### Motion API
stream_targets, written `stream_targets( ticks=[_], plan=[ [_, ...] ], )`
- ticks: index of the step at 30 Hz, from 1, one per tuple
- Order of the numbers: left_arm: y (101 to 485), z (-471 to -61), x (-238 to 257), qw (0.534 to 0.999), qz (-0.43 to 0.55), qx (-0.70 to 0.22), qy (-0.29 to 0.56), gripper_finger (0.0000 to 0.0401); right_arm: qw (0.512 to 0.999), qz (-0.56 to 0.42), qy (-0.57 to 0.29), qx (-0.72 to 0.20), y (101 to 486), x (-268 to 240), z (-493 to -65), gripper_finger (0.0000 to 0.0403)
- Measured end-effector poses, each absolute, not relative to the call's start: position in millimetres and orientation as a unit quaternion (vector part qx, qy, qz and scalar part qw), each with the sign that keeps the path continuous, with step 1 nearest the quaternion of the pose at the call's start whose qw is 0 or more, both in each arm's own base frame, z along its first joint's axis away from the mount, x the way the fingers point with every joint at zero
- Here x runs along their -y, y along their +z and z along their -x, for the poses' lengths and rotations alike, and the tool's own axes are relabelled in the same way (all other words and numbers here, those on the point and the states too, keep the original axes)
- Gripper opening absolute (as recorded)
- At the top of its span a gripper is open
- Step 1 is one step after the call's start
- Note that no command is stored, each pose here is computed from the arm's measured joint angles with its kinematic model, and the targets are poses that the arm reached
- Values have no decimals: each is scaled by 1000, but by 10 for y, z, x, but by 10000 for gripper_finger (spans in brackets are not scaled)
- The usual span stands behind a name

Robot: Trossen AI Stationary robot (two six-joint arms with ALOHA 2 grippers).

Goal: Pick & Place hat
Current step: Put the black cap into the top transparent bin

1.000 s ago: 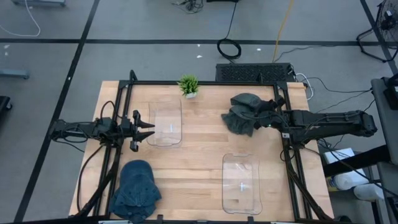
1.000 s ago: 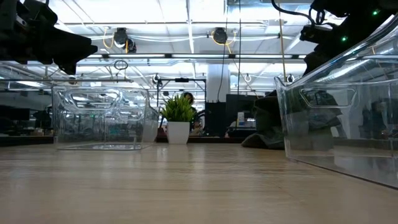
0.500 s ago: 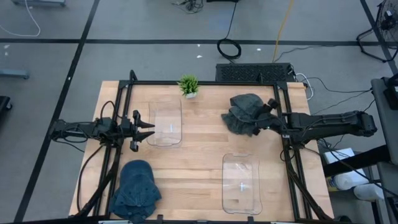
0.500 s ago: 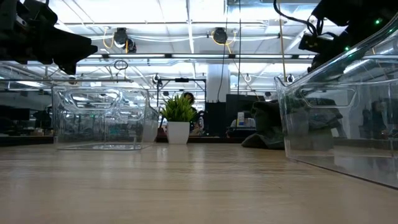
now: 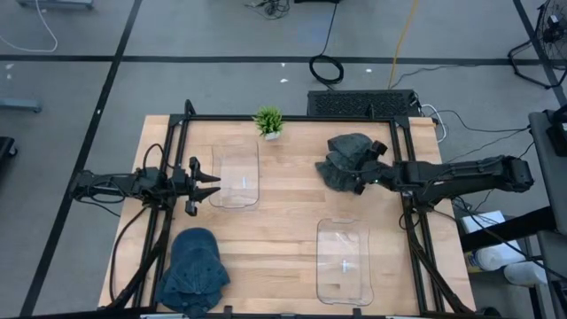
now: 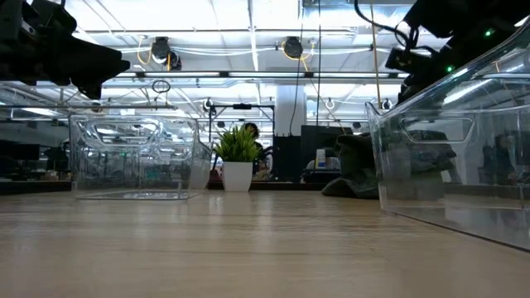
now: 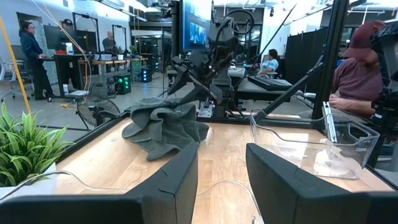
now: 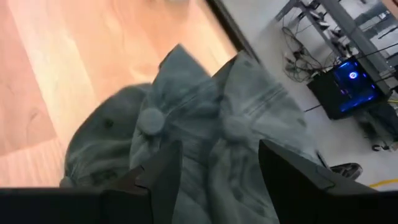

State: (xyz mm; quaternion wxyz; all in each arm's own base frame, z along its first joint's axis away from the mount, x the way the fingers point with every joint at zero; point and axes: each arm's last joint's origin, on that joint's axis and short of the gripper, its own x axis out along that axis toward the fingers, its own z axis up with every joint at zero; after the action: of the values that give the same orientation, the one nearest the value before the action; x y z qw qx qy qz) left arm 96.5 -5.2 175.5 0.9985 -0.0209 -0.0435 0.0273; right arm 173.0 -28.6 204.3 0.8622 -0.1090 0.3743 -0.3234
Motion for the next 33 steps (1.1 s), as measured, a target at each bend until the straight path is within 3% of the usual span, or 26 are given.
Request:
stream_targets(
  ticks=[6, 14, 23, 28, 33],
  plan=[
    [1755, -965, 52, 998, 21, 43, 27, 145, 846, 135, -320, -403, 1935, 296, -1816, 202],
    [1755, -965, 51, 998, 21, 44, 27, 145, 803, 193, -407, -390, 1965, 341, -1812, 186],
    [1755, -965, 52, 998, 21, 44, 27, 145, 801, 194, -404, -396, 1960, 342, -1801, 161],
    [1755, -965, 52, 998, 21, 43, 27, 145, 796, 198, -402, -406, 1946, 342, -1785, 125],
    [1755, -965, 52, 998, 21, 43, 27, 145, 796, 198, -402, -406, 1946, 343, -1785, 57]
  ],
)
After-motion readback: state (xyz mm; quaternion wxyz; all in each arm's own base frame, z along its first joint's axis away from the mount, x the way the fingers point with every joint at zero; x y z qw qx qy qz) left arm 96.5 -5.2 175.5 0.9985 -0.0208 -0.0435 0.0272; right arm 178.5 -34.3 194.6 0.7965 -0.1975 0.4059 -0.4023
